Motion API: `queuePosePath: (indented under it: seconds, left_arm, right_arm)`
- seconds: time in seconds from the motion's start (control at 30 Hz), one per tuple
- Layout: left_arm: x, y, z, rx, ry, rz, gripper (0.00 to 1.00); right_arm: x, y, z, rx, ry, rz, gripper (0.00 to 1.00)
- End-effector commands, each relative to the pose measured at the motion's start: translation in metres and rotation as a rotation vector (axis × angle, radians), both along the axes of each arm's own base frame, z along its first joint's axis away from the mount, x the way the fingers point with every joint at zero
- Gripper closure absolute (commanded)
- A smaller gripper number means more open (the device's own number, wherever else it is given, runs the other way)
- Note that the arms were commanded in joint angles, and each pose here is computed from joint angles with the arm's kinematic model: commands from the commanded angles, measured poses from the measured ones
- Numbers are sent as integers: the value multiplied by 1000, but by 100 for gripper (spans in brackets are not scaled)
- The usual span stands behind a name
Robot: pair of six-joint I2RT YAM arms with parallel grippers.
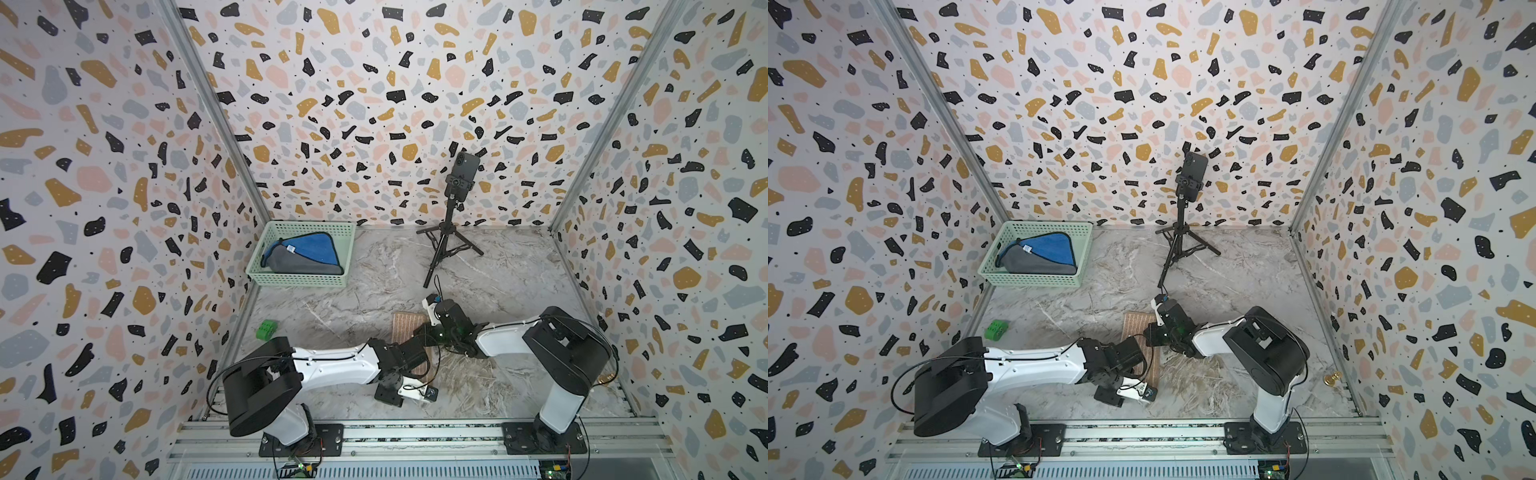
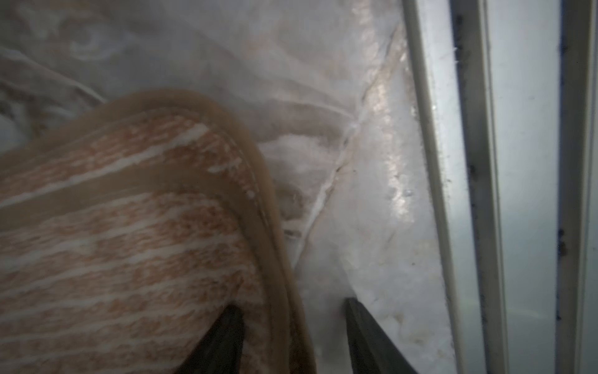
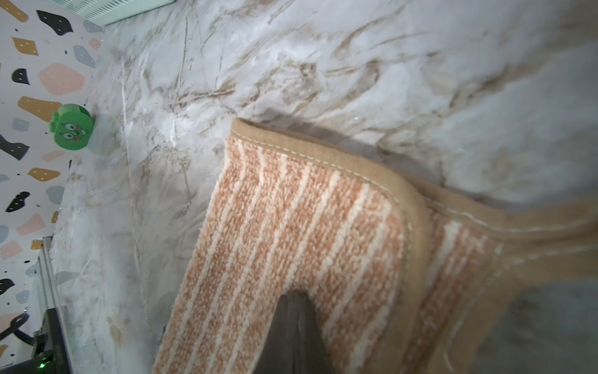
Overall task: Fold the square dishcloth
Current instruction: Adjust the cleaning item at the center of the board, then fold the cleaning item at the center of the board.
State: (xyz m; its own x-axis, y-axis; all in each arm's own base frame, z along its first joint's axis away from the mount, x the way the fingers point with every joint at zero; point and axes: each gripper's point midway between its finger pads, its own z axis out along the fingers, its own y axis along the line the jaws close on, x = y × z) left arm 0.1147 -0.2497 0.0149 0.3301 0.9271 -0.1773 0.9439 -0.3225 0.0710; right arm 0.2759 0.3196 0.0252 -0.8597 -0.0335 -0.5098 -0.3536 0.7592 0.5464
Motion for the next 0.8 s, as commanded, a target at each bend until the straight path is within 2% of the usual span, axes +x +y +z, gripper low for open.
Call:
queuePosePath:
  seconds: [0.0,0.07,0.1,0.23,0.47,0.63,0.77]
  left_arm:
    - [5,9,-11,58,-35,-14,64]
    - [6,11,-10,64,-42,-20,85]
    - [6,12,-9,68,-45,-22,90]
    - [3,16,0,57,-49,-38,98]
    - [-9,23,28,21,-24,-55,100]
    - [-15,33,43,5,-24,-56,100]
    - [-17,45,51,17,-39,-55,100]
  right_arm:
    - [-13,-25,-13,-104,29,-9,100]
    - [-14,-19,0,-68,4,19,100]
    - [-15,-16,6,-52,-3,38,100]
    - [-23,2,30,8,-33,120,100]
    - [-39,37,40,25,-38,245,100]
    - [-66,59,23,10,39,348,100]
    - [-92,59,3,-33,94,384,100]
